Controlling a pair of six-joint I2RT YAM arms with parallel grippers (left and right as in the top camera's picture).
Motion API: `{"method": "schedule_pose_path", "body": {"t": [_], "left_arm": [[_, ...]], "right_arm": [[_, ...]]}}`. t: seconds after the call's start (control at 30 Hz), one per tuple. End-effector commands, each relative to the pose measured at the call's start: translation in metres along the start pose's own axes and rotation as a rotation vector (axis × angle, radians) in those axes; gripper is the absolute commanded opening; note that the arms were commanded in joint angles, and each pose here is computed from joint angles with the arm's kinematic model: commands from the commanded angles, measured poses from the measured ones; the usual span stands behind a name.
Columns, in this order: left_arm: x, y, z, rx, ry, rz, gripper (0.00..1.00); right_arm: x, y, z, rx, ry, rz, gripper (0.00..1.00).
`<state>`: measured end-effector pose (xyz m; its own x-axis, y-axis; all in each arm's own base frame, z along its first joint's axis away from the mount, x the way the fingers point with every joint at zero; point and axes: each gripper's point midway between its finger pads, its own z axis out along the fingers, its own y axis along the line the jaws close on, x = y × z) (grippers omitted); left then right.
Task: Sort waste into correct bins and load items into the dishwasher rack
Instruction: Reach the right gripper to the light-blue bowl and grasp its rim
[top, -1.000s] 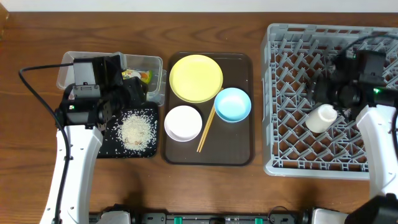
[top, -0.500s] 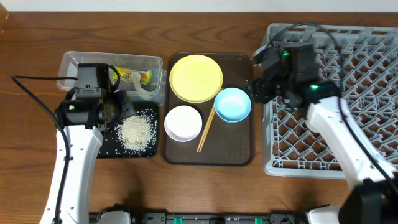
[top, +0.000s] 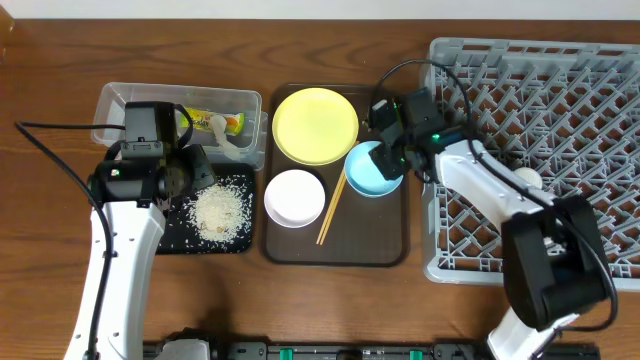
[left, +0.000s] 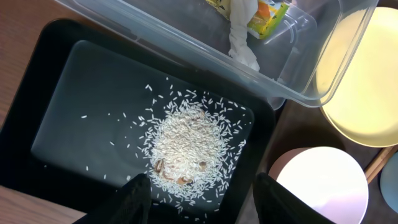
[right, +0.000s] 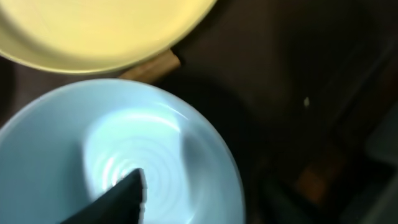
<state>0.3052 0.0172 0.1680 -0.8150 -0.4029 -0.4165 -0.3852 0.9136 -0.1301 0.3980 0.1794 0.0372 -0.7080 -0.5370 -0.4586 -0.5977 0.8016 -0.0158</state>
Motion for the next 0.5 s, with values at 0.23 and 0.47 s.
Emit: {"method": "schedule_pose_path", "body": {"t": [0.23, 0.47], "left_arm": [[-0.001, 0.005, 0.000, -0.022, -0.006, -0.011, 0.56], [0.000, 0.005, 0.000, -0.022, -0.006, -0.011, 0.56]], "right_arm": [[0.004, -0.004, 0.005, 0.026, 0.032, 0.004, 0.01], [0.001, -0.028, -0.016, 0.170, 0.028, 0.041, 0.01]]}}
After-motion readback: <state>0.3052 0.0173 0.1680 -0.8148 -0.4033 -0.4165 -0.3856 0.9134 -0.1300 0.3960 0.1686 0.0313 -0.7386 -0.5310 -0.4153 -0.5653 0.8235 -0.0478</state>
